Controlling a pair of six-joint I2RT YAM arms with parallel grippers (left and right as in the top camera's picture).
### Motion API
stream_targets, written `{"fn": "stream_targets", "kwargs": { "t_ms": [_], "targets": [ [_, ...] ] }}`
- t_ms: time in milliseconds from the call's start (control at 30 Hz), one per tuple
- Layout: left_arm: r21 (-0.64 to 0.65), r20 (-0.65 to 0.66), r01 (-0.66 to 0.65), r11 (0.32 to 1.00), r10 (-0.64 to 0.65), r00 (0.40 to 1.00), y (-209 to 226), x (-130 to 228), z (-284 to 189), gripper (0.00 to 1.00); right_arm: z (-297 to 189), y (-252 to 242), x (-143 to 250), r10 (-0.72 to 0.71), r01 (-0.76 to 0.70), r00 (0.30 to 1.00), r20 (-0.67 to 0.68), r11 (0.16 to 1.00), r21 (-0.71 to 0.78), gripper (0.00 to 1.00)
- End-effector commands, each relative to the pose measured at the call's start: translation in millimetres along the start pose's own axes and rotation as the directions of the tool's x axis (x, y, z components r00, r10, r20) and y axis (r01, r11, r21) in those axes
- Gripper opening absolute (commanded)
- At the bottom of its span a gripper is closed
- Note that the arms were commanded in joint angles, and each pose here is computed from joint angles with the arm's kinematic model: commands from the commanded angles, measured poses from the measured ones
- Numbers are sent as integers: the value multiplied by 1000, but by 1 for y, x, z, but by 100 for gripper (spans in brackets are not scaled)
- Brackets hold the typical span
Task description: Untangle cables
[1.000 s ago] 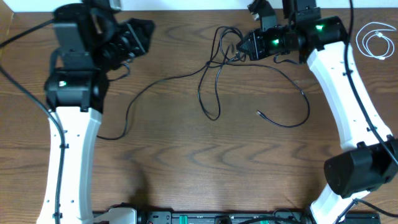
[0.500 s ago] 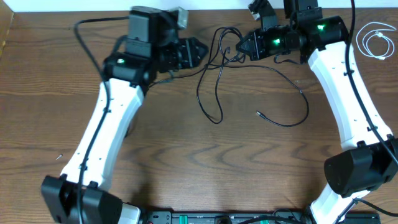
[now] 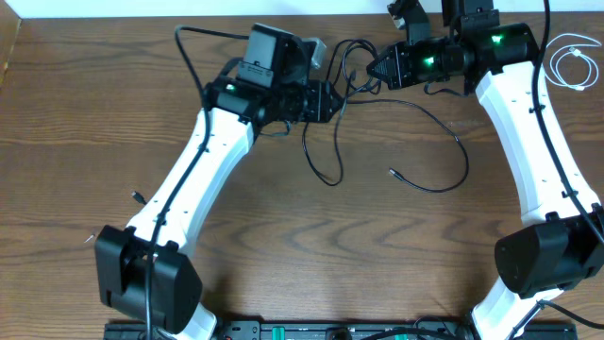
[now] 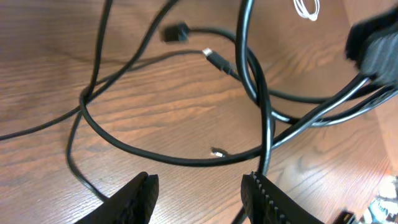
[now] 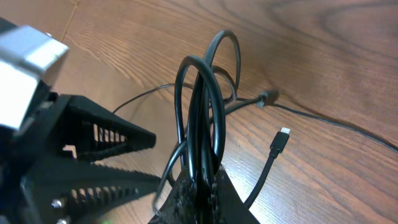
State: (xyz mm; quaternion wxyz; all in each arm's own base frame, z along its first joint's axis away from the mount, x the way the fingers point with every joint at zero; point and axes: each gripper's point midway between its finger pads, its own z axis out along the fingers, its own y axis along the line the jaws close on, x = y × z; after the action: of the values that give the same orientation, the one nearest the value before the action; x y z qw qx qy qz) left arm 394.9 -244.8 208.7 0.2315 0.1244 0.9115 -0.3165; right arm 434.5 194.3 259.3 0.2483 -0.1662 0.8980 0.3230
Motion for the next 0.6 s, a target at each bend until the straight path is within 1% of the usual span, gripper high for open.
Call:
{"fn": "stream_targets", "kwargs": {
  "t_ms": [0,100,267,567],
  "targets": [
    [70,9,-115,991,115,993,-18,-1,-4,49,-3,3,-2,10,-10,1000,8,1000,-27,1],
    [149,3,-154,977,155,988,-29,2,-7,49,-3,3,-2,10,-10,1000,8,1000,-27,1],
    [154,-13,-147,977,151,988,-29,6,-4,49,-3,3,-2,10,-10,1000,7,1000,-27,1],
    [159,-78,-127,979,141,987,-26,20,23,48,-3,3,-2,11,-11,1000,7,1000,-27,1]
  ]
}}
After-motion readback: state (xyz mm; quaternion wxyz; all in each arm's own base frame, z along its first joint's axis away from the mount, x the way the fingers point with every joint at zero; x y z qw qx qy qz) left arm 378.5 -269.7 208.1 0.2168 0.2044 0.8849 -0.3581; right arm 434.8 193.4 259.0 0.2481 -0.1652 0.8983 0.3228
